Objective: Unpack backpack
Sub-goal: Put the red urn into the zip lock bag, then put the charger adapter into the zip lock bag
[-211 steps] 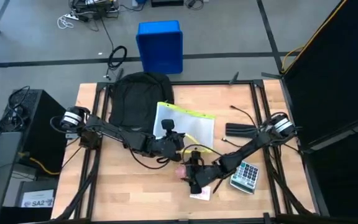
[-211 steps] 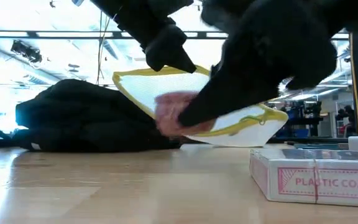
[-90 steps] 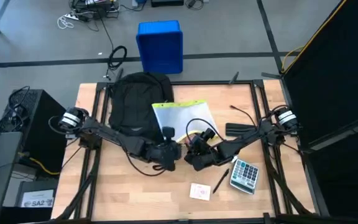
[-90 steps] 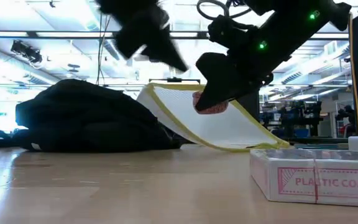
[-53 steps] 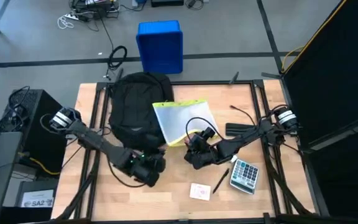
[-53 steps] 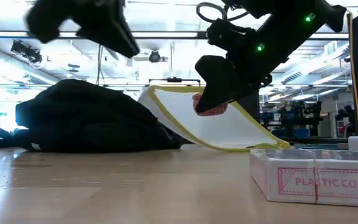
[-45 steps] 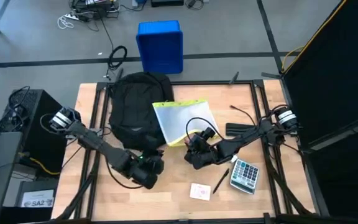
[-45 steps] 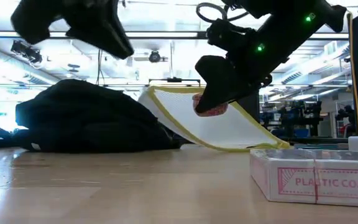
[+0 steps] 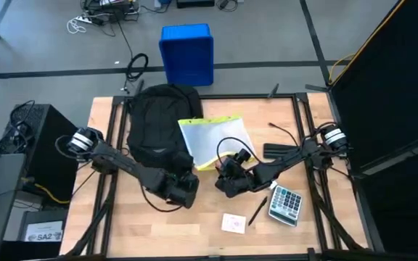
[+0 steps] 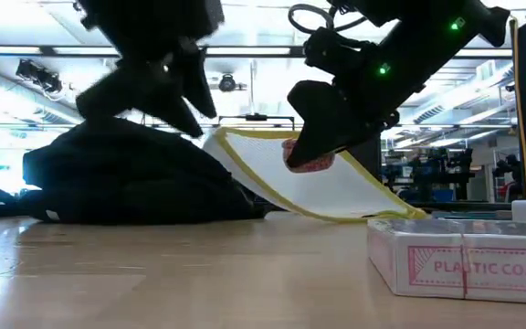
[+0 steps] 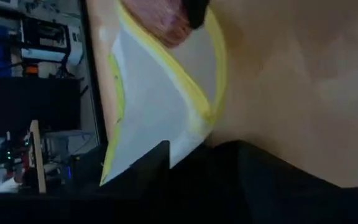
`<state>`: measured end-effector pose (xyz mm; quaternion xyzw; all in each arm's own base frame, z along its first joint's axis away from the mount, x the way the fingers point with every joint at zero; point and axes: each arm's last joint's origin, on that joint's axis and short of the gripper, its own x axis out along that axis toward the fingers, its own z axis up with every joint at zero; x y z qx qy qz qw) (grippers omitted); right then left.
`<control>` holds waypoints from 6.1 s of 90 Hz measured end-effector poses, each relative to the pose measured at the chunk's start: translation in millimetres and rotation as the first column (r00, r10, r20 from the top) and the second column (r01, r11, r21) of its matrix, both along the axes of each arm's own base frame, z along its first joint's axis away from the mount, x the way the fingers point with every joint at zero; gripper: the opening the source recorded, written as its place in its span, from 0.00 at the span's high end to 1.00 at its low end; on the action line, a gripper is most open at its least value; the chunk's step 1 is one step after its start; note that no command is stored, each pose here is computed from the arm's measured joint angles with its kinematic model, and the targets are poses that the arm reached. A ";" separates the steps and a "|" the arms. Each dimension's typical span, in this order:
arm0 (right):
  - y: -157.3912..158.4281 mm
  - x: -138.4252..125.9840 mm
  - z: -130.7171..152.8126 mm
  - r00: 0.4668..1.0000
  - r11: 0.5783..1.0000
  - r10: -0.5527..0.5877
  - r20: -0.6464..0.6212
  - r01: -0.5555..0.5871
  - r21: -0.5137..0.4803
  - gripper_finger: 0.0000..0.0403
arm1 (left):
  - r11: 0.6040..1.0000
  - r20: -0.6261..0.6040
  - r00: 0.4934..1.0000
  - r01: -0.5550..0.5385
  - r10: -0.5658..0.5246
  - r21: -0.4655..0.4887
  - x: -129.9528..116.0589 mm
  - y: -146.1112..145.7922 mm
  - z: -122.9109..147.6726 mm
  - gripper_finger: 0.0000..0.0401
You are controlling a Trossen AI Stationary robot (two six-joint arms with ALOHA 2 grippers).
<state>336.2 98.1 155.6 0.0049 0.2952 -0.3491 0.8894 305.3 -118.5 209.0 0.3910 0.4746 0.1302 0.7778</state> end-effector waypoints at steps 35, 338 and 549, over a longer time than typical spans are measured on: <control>-1.9 0.7 -0.3 1.000 1.000 -0.002 -0.003 0.002 0.006 0.35 | 0.997 -0.007 0.998 0.062 -0.061 0.040 25.1 -2.1 -26.9 0.45; -43.9 -36.2 -19.5 0.700 0.893 0.433 -0.567 -0.249 0.374 0.62 | 0.961 0.255 0.944 0.246 -0.208 -0.126 43.4 -49.2 8.8 1.00; 42.7 -49.0 189.2 0.814 0.946 0.176 -0.553 -0.295 -0.133 1.00 | 0.988 0.377 0.914 -0.124 0.151 -0.094 -6.5 11.4 82.7 1.00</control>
